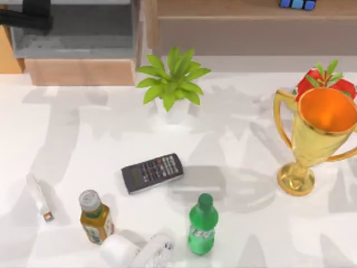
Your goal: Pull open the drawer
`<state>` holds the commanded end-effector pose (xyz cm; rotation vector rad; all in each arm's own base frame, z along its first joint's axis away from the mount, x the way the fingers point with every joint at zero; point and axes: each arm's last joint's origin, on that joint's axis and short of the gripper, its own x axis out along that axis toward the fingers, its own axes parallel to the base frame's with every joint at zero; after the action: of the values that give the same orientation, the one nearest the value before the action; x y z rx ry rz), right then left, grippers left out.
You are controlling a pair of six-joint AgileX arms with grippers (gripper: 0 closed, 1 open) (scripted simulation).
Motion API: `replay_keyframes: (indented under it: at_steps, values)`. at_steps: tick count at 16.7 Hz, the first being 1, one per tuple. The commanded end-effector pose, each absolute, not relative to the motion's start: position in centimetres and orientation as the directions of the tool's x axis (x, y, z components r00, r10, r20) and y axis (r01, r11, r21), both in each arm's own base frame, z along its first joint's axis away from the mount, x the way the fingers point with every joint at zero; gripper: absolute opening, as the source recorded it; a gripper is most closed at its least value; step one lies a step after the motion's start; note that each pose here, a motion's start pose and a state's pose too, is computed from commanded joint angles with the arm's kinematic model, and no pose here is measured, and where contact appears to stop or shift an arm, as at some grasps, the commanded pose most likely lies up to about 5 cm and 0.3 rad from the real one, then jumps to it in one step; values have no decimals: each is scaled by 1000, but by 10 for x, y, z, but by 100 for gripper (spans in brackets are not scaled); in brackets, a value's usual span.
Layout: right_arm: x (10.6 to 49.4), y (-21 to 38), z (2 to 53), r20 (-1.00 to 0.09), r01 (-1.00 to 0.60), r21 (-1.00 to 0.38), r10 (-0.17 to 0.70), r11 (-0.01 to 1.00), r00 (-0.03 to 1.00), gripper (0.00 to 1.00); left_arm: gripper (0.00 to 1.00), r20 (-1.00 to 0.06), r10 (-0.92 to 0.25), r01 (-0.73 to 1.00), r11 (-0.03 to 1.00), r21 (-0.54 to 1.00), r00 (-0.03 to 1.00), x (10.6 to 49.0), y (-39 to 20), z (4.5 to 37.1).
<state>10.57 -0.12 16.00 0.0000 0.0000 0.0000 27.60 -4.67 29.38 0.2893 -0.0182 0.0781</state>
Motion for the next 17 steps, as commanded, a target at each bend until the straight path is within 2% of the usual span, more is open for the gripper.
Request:
replay_keyframes:
  at_steps: [3, 6, 8, 11, 13, 17]
  values:
    - [106, -1, 160, 0, 0, 0, 0, 1000, 1000, 100, 100, 29, 110, -108, 832, 544, 993, 329, -1, 272]
    - [106, -1, 160, 0, 0, 0, 0, 1000, 1000, 100, 100, 18, 122, -89, 611, 787, 992, 372, 57, 233]
    - [106, -1, 160, 0, 0, 0, 0, 1000, 1000, 100, 100, 8, 110, -57, 444, 894, 994, 390, 94, 200]
    - [106, -1, 160, 0, 0, 0, 0, 1000, 1000, 100, 100, -1, 67, -14, 219, 976, 998, 404, 136, 152]
    - [106, -1, 160, 0, 0, 0, 0, 1000, 1000, 100, 100, -1, 30, -2, 107, 994, 1000, 407, 155, 126]
    - [106, -1, 160, 0, 0, 0, 0, 1000, 1000, 100, 100, 0, -18, 0, 3, 1000, 1000, 408, 171, 96]
